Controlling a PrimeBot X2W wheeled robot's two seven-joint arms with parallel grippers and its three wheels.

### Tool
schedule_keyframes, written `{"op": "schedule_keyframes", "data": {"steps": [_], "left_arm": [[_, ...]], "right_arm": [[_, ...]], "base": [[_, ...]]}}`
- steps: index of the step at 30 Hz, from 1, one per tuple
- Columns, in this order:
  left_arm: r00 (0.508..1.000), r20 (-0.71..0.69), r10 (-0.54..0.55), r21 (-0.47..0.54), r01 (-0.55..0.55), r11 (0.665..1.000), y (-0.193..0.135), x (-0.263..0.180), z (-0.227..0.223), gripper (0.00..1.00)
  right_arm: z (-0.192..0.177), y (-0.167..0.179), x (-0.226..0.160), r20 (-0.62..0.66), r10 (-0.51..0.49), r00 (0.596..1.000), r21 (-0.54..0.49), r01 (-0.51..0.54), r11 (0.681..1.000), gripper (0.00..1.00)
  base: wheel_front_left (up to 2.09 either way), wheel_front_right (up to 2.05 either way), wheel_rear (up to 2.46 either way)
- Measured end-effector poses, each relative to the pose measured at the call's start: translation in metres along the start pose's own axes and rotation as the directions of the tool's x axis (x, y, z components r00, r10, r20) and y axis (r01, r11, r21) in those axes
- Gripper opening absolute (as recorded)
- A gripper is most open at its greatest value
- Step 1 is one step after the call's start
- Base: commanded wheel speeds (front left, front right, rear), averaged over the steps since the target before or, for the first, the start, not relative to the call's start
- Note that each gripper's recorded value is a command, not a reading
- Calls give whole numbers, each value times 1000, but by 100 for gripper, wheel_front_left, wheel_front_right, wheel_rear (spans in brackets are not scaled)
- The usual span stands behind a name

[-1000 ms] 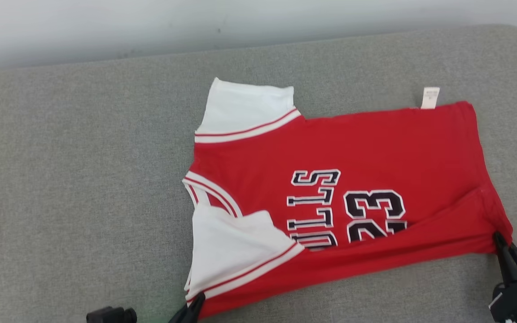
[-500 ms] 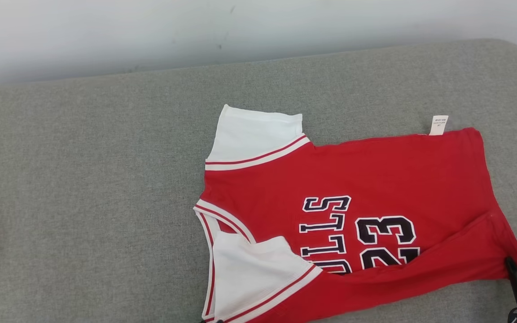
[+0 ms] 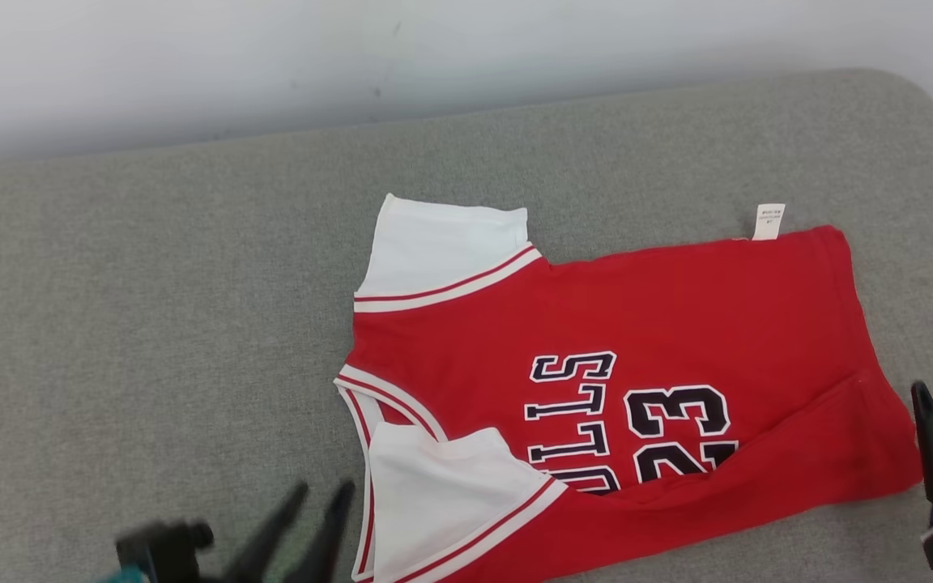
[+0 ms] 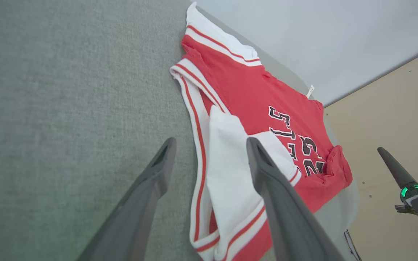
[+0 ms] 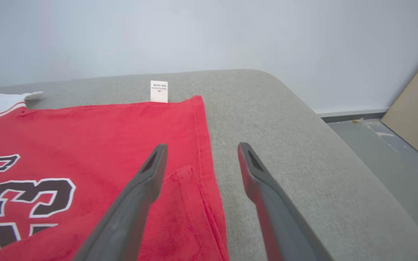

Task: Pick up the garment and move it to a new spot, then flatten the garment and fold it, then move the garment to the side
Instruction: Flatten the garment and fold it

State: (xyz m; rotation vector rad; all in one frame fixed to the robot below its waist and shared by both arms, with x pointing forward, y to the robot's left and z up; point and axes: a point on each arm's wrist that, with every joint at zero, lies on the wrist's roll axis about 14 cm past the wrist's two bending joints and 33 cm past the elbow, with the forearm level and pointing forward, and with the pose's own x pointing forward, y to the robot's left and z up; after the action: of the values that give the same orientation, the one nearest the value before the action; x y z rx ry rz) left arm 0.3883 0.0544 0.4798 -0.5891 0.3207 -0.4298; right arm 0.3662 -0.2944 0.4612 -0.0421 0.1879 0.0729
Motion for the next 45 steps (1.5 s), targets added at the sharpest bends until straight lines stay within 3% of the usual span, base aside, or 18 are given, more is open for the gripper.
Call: {"op": "schedule_keyframes", "data": {"steps": [6, 12, 18, 23, 34, 40, 41, 42, 43, 45], "left_arm": [[995, 41, -93, 166, 85, 982, -10, 51, 51, 100], [988, -75, -135, 255, 150, 955, -10, 114, 72, 100], [951, -302, -70, 305, 166, 938, -1, 171, 65, 100], [913, -409, 6, 400, 173, 900, 7, 206, 64, 100], [877, -466, 115, 556, 189, 810, 40, 260, 40, 100], [867, -485, 112, 540, 196, 818, 45, 275, 31, 100], [865, -490, 105, 533, 202, 822, 44, 276, 30, 46], [863, -494, 103, 527, 203, 825, 44, 278, 29, 33], [861, -498, 101, 520, 204, 830, 43, 278, 28, 30], [860, -500, 100, 514, 202, 833, 43, 278, 29, 45]], "right_arm": [[18, 32, 17, 83, 59, 995, -3, -59, 998, 100], [21, 44, 42, 98, 87, 991, -5, -86, 996, 100], [12, 46, 59, 79, 92, 993, -1, -92, 996, 100], [9, 44, 71, 73, 88, 993, -4, -88, 996, 100], [-8, 38, 82, 32, 54, 998, 9, -54, 999, 100], [-14, 32, 82, 14, 31, 999, 7, -31, 999, 100], [-15, 30, 82, 11, 25, 1000, 6, -25, 1000, 100], [-15, 28, 81, 9, 19, 1000, 4, -19, 1000, 100], [-16, 26, 80, 7, 14, 1000, 3, -14, 1000, 100], [-15, 24, 80, 8, 7, 1000, 1, -7, 1000, 100]], "base": [[0, 0, 0], [0, 0, 0], [0, 0, 0], [0, 0, 0], [0, 0, 0], [0, 0, 0], [0, 0, 0], [0, 0, 0], [0, 0, 0], [0, 0, 0]]}}
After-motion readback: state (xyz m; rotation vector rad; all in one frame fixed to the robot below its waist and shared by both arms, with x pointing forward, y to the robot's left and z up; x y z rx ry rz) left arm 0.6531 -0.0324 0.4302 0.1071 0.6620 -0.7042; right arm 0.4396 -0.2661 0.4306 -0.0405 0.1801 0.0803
